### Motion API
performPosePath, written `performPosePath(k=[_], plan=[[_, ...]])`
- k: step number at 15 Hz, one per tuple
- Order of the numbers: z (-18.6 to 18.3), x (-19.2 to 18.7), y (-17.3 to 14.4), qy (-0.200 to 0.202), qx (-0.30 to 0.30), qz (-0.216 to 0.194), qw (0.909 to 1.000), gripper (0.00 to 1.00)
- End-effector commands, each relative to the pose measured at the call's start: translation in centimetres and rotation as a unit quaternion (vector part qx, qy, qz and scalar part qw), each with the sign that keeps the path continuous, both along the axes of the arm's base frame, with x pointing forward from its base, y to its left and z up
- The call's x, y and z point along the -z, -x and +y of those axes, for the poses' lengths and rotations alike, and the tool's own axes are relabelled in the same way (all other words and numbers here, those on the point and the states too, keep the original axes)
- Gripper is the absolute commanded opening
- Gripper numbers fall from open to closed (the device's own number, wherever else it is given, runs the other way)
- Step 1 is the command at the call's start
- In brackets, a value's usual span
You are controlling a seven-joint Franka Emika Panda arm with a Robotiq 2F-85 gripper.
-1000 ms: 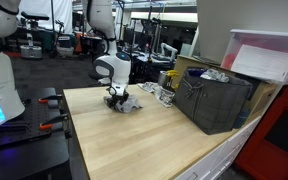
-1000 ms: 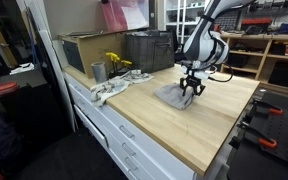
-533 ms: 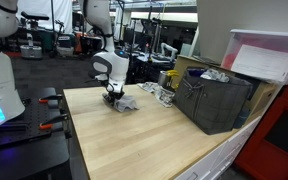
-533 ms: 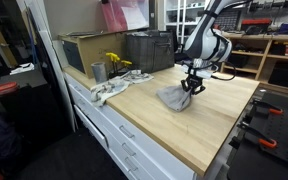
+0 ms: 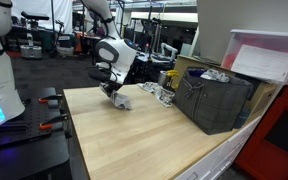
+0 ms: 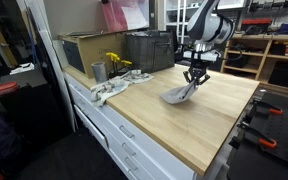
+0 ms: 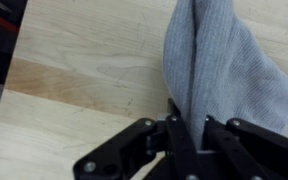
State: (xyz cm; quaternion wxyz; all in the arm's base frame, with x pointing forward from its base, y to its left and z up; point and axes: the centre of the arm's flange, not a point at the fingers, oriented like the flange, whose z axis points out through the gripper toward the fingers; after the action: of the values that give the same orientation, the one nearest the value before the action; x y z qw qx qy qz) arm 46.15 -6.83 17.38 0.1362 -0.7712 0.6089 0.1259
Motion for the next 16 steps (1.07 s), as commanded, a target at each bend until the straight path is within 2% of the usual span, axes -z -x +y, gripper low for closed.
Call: performPosePath(k=[1,5,11,16], plan=[[-0.8,-1.8,-1.9,-0.032,0.016,0.014,0.9993,0.02],[-2.1,-0.9,-4.0,-0.06,0.05,0.025,0.9966,0.02],[-3.7,0.3,-6.4,-0.059,0.105,0.052,0.9914,0.02],[-4.0,0.8,-7.6,-0.07,0.153,0.096,0.9811,0.02]])
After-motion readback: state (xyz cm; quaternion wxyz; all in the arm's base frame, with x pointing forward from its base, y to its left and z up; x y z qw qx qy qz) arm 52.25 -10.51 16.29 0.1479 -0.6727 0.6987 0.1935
